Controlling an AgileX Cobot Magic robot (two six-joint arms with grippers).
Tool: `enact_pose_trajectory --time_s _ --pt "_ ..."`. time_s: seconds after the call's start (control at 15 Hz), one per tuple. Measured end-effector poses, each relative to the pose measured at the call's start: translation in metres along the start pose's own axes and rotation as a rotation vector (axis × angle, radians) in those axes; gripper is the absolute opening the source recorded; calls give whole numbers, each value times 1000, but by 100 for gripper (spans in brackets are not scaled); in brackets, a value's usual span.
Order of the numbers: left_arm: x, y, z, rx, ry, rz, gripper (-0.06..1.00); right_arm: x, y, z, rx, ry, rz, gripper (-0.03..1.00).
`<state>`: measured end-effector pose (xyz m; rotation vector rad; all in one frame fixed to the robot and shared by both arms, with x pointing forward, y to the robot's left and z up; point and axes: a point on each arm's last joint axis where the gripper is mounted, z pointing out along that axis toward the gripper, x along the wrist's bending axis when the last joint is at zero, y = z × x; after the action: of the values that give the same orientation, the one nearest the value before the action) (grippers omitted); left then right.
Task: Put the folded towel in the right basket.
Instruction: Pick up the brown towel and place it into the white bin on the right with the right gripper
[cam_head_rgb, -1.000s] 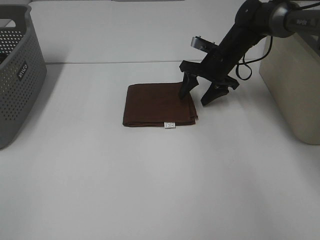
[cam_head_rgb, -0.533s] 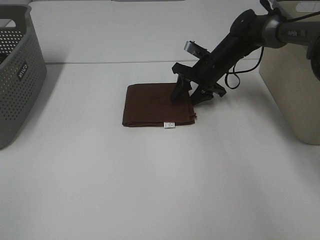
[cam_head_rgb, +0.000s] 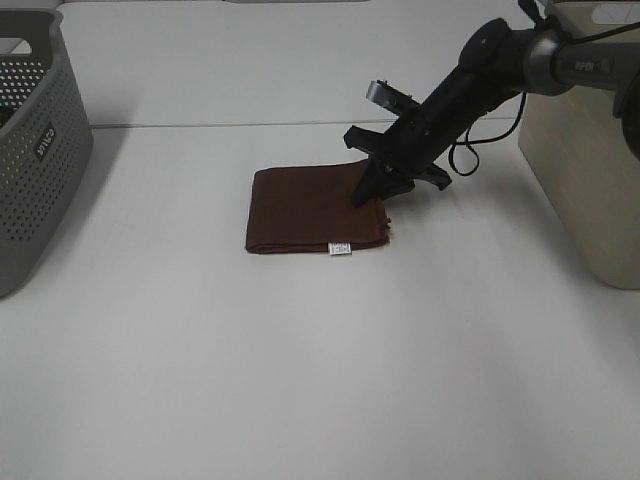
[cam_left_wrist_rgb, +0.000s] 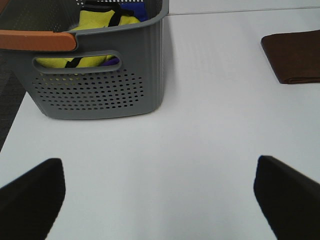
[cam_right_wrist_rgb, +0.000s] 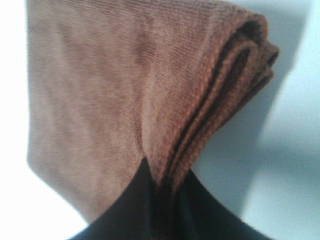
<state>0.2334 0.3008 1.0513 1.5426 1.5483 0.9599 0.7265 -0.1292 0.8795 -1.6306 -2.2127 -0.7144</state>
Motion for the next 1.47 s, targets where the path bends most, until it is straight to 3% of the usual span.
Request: enact_pose_trajectory --time_s 0.53,0.8,1.07,1.47 --pt "0 0 0 0 0 0 97 85 12 -144 -254 -69 -231 6" --pt "0 0 0 0 0 0 97 113 -5 -222 -355 -240 -339 6" --pt "0 0 0 0 0 0 97 97 -28 -298 -442 -331 -270 6" --pt "0 0 0 0 0 0 97 32 -74 -398 -593 -480 -39 6"
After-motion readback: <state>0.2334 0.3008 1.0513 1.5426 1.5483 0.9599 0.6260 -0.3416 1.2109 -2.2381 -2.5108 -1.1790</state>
